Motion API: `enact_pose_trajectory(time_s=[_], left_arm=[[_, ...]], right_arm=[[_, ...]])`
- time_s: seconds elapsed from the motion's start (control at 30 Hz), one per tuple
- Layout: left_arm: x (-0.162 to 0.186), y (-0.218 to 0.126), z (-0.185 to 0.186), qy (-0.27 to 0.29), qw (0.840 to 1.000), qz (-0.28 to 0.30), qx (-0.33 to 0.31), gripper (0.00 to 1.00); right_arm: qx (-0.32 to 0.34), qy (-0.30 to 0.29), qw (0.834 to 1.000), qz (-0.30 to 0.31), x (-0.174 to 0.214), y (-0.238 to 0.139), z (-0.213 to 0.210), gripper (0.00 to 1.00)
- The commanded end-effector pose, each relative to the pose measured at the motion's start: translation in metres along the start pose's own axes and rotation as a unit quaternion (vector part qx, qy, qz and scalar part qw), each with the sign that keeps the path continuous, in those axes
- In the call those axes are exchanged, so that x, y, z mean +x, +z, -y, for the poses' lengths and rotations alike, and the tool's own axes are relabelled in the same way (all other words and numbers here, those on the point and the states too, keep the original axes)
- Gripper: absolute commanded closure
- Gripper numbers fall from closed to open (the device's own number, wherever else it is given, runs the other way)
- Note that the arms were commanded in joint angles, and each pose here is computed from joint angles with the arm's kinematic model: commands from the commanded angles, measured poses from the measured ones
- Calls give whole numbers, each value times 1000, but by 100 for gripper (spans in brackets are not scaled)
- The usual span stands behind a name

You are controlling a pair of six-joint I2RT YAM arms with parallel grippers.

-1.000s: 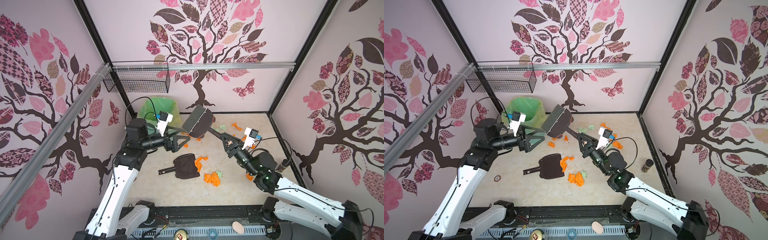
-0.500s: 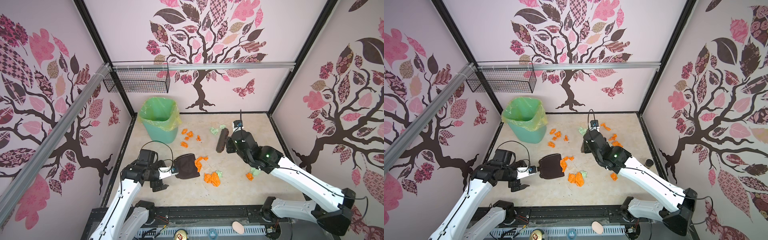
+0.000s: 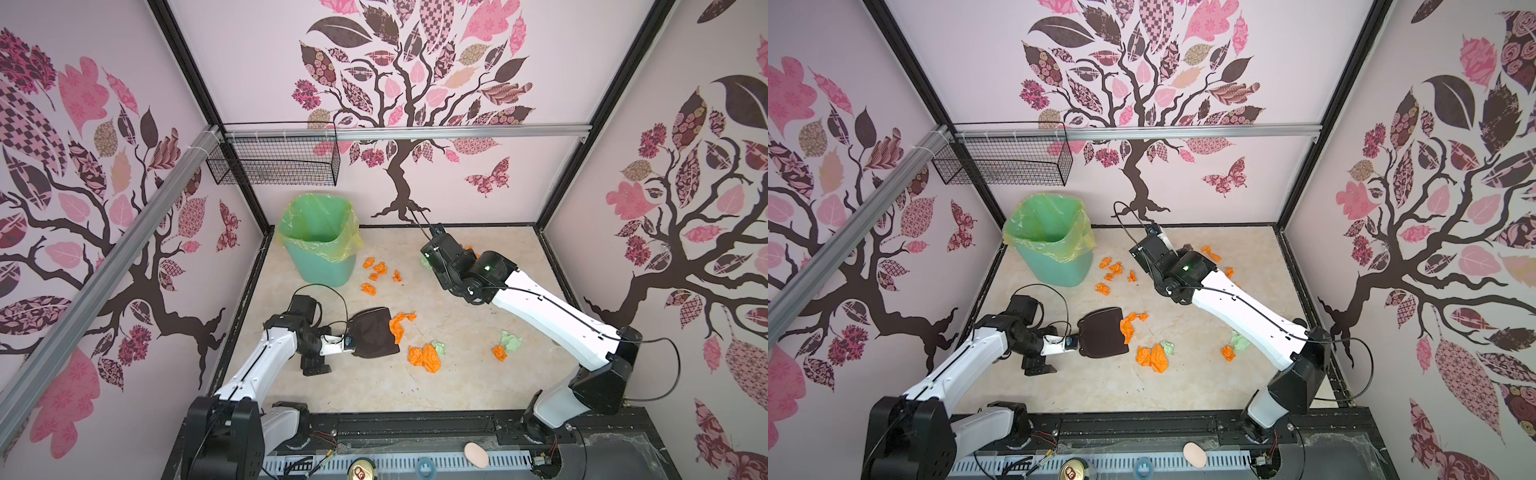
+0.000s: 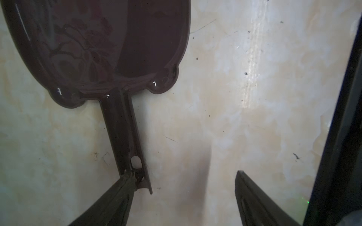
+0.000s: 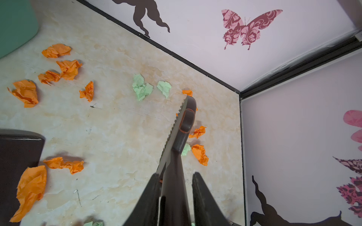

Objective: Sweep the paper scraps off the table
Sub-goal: 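Grasp the dark brown dustpan handle with the left gripper while the right holds the brush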

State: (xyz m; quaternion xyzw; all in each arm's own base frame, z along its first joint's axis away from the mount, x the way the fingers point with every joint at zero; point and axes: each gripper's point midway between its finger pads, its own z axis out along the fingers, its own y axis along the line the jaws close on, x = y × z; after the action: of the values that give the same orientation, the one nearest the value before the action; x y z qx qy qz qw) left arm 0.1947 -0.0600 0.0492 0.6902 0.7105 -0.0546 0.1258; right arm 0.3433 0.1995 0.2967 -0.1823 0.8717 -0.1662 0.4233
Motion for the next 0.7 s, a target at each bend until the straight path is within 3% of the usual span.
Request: enact_pose_trajectory(time_s=[0.0,0.13,0.43,0.57,0.67], left_arm=[[-7,1,-35,0,999,20,-26,19],[-2,18,-44,-14,1000,10,-2,22],[6,36,-57,-21,999,-2,-31,27],[-2,25,-63,-28,998,15,-50,30],[-12,4,-60,-30,999,28,-33,39]], right_arm=[[-23,-15,1000,12,-10,-7,-5,97],[-52,0,998,23,-9,-11,-11,96],[-75,12,997,29,-2,-12,-17,96],[-83,19,996,34,1,-12,-20,96],[-82,18,996,31,4,-11,-20,96]])
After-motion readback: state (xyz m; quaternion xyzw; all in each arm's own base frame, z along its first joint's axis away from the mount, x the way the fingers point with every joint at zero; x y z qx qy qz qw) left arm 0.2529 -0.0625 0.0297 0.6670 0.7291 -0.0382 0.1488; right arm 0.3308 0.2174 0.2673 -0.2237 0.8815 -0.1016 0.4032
